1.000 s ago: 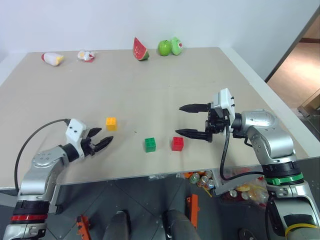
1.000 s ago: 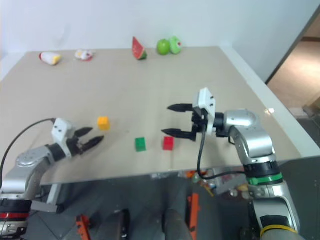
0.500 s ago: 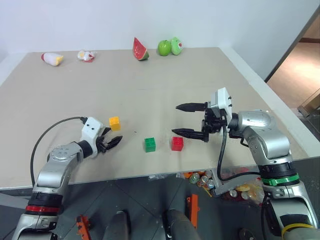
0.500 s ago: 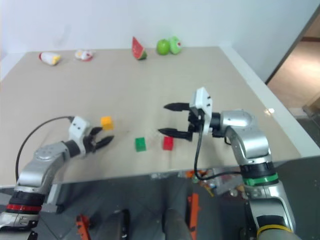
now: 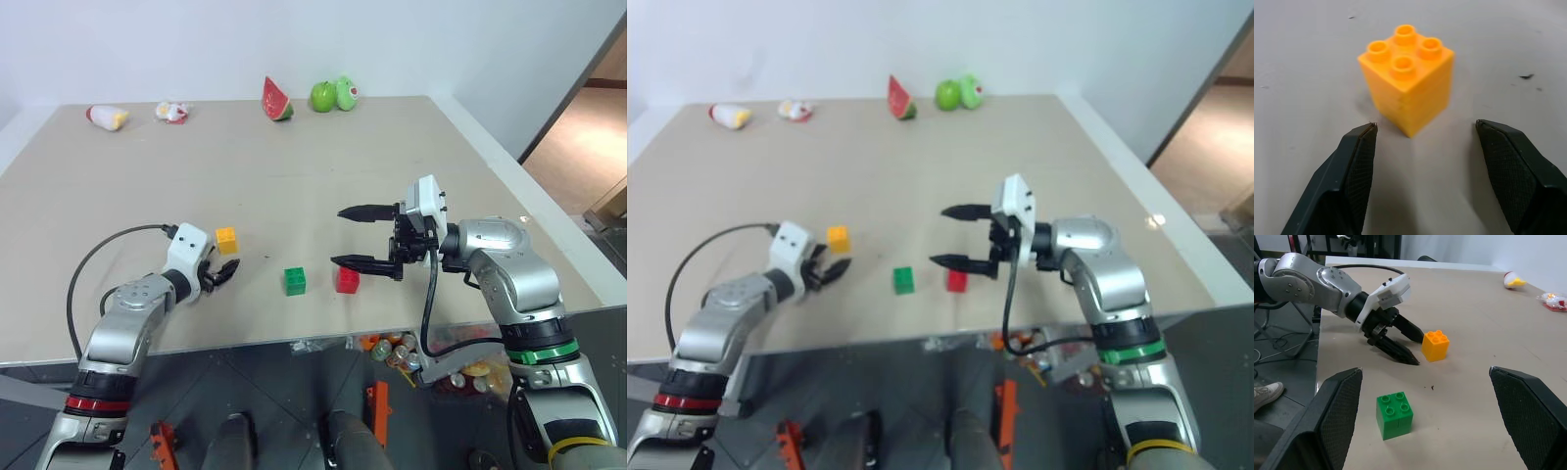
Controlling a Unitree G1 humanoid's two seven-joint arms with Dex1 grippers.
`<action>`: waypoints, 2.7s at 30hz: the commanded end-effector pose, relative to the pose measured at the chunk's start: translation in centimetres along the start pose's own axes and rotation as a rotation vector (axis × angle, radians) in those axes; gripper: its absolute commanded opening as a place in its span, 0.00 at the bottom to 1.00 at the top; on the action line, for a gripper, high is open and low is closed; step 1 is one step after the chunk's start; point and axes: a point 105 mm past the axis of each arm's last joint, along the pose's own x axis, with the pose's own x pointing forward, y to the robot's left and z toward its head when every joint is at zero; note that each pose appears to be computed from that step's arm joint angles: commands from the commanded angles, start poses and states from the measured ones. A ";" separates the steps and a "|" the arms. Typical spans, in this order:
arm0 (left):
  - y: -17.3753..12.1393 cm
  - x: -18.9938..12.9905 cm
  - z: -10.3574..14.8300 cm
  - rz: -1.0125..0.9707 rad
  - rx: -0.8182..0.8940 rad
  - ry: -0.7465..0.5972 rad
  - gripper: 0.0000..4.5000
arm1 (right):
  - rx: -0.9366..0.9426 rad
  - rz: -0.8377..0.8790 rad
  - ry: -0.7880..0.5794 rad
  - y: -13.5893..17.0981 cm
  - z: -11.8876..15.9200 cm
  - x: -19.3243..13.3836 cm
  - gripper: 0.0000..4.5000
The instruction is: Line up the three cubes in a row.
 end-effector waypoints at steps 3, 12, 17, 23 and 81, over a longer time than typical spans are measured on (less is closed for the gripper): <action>-0.4 0.1 2.0 0.020 -0.037 -0.024 0.74 | -0.060 0.005 -0.041 0.1 1.8 0.1 0.96; -0.6 0.5 2.8 0.066 -0.115 0.001 0.74 | -0.057 0.003 -0.041 0.2 1.7 0.0 0.96; -0.2 0.9 3.8 0.120 -0.128 -0.013 0.74 | -0.057 0.008 -0.044 0.2 1.7 0.2 0.96; 0.3 1.0 4.1 0.176 -0.131 -0.013 0.74 | -0.059 0.011 -0.045 0.1 1.6 0.3 0.96; -3.0 -5.1 1.6 -0.812 0.353 -0.123 0.30 | 0.054 0.018 0.119 2.0 0.2 -5.0 0.96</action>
